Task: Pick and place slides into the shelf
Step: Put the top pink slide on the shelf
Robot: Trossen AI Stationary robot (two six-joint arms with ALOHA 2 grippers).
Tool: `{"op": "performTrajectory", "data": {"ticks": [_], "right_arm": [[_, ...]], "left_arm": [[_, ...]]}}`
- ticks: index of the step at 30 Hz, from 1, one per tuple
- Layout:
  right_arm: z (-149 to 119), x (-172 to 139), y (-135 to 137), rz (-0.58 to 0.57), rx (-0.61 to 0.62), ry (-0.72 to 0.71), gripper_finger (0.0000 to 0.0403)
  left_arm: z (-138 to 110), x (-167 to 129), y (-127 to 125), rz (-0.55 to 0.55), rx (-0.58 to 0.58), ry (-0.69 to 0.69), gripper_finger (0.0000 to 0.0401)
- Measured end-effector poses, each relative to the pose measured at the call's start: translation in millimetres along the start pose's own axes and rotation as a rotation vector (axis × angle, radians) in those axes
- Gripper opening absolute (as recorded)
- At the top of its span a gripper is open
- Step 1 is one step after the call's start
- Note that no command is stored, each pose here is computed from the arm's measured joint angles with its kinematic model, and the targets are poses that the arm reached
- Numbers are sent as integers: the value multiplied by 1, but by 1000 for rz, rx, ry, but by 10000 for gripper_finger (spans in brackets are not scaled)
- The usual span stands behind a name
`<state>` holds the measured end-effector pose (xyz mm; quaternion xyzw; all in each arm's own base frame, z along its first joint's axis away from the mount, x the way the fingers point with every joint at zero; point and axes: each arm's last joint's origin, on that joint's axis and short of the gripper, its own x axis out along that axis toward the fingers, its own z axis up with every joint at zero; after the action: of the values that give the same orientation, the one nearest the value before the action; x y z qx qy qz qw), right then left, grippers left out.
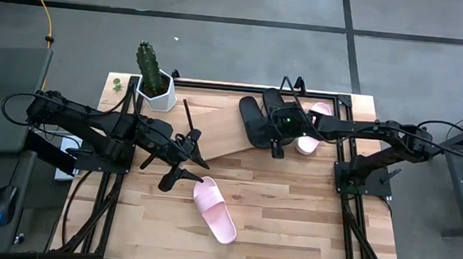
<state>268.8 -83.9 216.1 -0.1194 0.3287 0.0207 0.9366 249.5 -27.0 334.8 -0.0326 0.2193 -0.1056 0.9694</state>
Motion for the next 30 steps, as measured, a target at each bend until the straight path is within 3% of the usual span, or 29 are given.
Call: {"op": "performTrajectory", "data": {"ticks": [8,18,30], "right_arm": [[6,0,-4,-70,21,-49,193],[7,0,-3,-59,53,-57,193],[27,2,24,-4,-4,-78,193]], "left_arm": [[0,0,0,1,0,-1,177],[0,0,1,46,-1,2,177],[-8,1,4,110,-7,74,177]]}}
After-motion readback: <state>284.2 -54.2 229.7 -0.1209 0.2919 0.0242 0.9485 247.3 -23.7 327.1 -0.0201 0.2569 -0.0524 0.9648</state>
